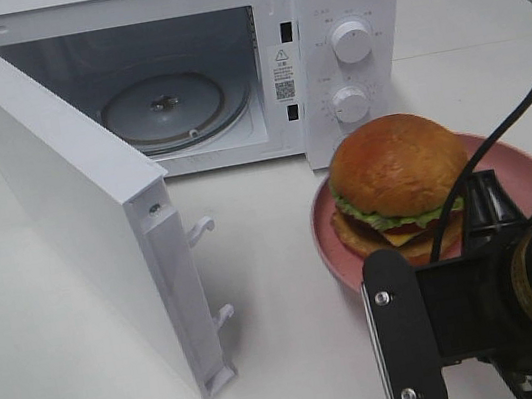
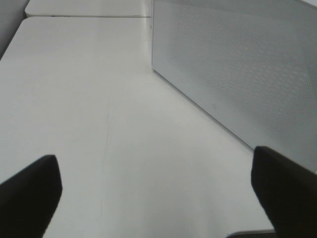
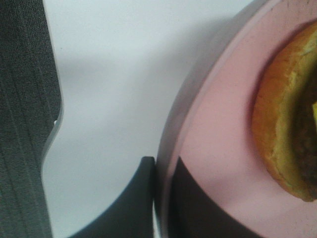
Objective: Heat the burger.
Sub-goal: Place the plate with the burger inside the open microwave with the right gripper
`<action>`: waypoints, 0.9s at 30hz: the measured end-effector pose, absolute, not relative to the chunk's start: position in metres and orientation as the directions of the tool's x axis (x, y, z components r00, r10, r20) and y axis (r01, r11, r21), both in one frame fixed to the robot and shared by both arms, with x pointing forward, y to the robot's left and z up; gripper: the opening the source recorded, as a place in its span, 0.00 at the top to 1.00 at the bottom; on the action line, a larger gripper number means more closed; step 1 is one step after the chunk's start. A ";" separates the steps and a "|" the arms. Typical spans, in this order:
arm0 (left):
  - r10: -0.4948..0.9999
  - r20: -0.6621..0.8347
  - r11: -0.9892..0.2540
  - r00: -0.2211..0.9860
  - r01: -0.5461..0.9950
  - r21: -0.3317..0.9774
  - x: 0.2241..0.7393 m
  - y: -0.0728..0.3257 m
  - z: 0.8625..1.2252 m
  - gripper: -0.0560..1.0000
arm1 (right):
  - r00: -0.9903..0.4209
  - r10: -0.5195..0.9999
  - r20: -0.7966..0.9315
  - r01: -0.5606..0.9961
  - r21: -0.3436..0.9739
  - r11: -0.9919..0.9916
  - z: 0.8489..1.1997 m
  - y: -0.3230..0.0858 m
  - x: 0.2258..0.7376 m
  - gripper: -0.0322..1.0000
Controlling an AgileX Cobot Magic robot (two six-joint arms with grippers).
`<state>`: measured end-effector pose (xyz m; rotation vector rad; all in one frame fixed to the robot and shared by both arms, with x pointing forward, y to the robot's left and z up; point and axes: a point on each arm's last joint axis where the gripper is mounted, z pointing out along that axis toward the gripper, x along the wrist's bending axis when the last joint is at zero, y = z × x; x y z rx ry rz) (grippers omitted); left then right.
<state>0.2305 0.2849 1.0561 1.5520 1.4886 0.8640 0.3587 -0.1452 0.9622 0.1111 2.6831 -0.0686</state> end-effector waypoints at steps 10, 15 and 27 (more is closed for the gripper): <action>0.996 -0.052 0.014 0.074 0.449 0.894 0.231 0.285 1.056 0.04 | -0.884 -0.053 -0.464 -0.054 -0.011 0.998 0.965 -0.145 0.372 0.93; 0.996 -0.052 0.014 0.074 0.449 0.894 0.231 0.285 1.056 0.04 | -0.877 -0.103 -0.470 -0.104 -0.025 0.994 0.965 -0.154 0.387 0.93; 0.996 -0.052 0.014 0.074 0.449 0.894 0.231 0.285 1.056 0.04 | -0.849 -0.306 -0.431 -0.339 0.000 0.941 0.963 -0.164 0.405 0.93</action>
